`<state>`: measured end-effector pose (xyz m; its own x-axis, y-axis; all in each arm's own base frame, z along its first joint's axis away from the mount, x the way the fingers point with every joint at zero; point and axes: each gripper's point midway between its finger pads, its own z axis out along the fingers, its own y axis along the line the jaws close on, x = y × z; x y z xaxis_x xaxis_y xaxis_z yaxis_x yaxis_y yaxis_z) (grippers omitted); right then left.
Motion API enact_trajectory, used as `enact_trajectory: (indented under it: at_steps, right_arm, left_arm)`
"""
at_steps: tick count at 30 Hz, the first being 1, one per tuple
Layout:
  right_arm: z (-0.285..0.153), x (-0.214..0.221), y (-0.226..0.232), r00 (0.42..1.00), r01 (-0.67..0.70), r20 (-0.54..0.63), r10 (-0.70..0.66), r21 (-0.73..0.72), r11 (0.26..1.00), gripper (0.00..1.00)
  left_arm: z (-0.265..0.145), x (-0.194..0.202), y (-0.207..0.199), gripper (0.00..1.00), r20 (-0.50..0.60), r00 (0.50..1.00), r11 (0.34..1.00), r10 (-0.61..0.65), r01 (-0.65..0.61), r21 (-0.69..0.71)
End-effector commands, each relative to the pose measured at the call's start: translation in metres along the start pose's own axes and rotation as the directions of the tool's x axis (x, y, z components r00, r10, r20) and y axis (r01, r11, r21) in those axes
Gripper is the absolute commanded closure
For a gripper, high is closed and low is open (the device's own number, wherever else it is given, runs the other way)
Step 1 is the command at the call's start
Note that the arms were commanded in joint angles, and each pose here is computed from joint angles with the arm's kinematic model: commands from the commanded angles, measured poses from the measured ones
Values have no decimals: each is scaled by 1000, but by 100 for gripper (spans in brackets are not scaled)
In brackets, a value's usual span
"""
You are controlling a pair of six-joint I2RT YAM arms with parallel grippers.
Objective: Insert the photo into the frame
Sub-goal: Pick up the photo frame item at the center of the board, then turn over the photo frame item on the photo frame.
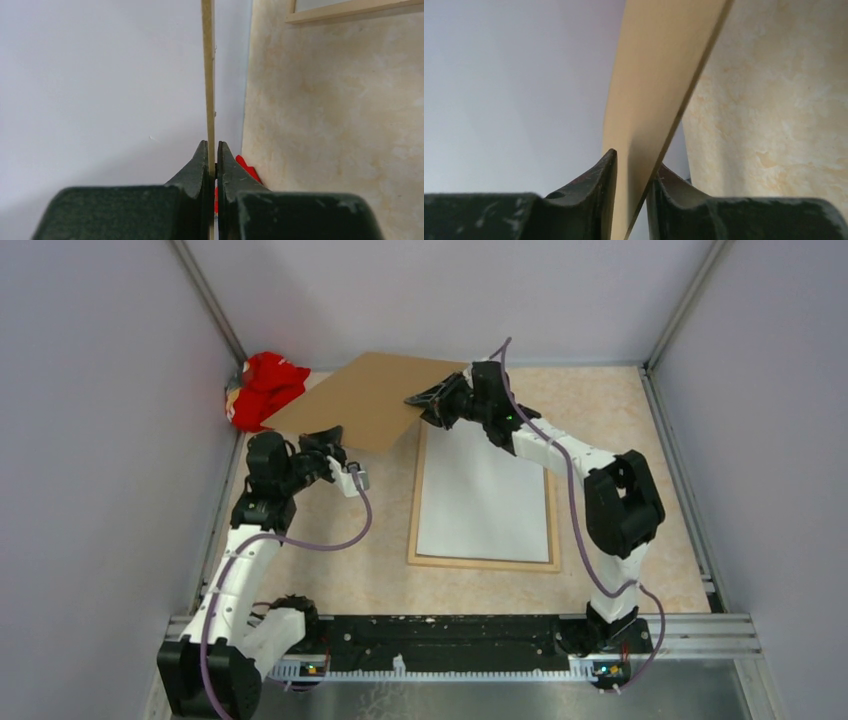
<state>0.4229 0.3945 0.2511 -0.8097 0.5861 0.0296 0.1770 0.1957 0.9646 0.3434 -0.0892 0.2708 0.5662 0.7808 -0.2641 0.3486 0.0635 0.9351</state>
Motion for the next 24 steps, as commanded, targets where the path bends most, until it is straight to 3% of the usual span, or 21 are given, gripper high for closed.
enact_trajectory:
  at_steps: [1,3,8,14,20,24]
  right_arm:
    - [-51,50,81,966,229,-74,-248,-200,953,64]
    - [-57,50,79,942,309,-76,-326,-178,934,50]
    - [-85,33,73,841,531,-55,-539,-115,840,27]
    - [-135,6,84,665,747,30,-746,-45,663,11]
    - [-173,-11,94,375,923,83,-923,60,380,4]
    - [-192,-24,99,107,983,124,-986,138,124,1]
  left_arm:
    - [-6,-15,61,100,9,985,968,173,-169,-184]
    - [-8,-19,77,100,16,982,957,187,-178,-231]
    - [-8,-28,105,100,60,989,957,137,-117,-265]
    - [3,-26,103,100,91,996,990,25,-12,-141]
    - [21,-21,115,100,112,993,996,-20,30,-82]
    - [29,-26,122,100,155,986,997,-58,63,-32]
